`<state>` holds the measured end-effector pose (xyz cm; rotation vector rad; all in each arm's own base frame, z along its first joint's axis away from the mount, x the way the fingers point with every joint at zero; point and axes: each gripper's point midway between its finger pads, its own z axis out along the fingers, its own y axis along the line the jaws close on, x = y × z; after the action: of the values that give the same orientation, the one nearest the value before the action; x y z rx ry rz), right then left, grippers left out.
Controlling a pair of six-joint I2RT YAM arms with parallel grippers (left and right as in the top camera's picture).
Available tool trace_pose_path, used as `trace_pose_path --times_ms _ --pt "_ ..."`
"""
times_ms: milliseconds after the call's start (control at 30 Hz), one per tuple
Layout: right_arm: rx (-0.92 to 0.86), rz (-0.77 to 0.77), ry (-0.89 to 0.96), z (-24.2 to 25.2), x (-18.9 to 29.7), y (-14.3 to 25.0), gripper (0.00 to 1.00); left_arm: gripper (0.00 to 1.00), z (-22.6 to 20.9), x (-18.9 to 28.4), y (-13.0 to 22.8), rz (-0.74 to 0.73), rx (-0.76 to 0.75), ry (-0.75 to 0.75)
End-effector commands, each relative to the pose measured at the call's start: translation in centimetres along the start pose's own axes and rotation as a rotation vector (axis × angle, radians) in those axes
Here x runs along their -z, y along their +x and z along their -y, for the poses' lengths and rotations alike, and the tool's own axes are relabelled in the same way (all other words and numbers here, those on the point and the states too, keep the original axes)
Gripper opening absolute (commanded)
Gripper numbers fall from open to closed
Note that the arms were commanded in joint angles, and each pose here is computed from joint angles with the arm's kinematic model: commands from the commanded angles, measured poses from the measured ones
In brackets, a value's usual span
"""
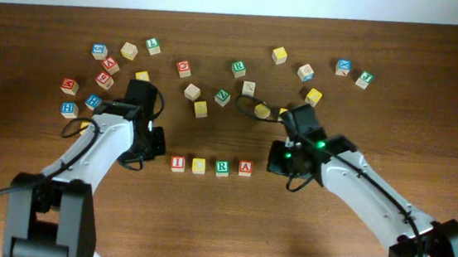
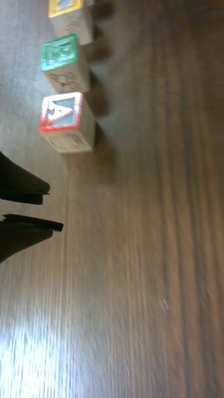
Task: Spell out ICRA
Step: 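Lower both grippers to the ends of the I-C-R-A row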
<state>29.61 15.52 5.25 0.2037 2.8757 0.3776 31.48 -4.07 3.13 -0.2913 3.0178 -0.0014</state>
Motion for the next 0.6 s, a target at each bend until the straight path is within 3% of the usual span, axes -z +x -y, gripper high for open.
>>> trace_pose_path --times_ms 0,300,567 --pt "-0.04 0.015 0.068 0.7 -0.9 0.4 0.04 0.0 0.9 -1.7 1.3 -0.08 0.012 0.042" --pt "-0.044 -0.031 0.022 -0.1 -4.0 0.5 0.04 0.0 0.7 -2.3 1.8 -0.097 0.011 0.037" --pt "-0.041 -0.054 -0.015 -0.9 -5.0 0.7 0.04 0.0 2.1 -3.8 3.0 -0.108 0.01 0.134"
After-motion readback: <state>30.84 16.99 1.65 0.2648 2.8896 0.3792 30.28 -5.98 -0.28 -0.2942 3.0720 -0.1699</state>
